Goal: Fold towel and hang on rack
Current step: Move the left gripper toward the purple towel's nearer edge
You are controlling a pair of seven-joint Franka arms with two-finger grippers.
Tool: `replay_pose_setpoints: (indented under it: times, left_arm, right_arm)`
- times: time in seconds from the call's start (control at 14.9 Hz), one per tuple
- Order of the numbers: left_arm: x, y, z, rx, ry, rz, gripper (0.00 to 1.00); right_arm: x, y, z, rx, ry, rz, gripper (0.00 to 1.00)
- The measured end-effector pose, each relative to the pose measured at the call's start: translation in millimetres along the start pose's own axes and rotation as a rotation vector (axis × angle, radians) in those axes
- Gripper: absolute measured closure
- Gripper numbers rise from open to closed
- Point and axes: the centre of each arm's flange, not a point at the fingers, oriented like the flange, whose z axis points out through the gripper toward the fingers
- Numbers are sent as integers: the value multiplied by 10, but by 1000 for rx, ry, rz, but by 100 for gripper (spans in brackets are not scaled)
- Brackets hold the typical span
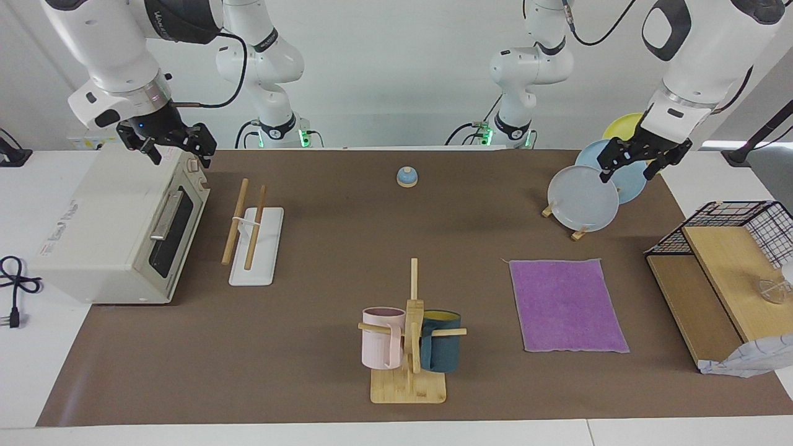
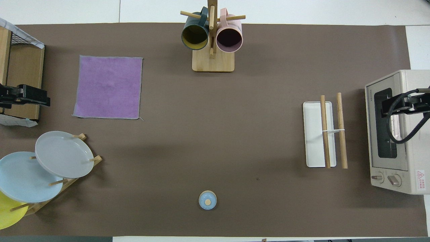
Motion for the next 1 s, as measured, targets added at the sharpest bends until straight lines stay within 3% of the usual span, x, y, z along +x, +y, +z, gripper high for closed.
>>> replay_pose_setpoints:
  times: [0.74,1.0]
  left_arm:
    - [-20,12,47,0,-10,-4,0]
    - [33,-166,505,1,27,-36,0]
  right_arm:
    - [0,0,0,0,0,0,0]
    - [0,0,0,0,0,0,0]
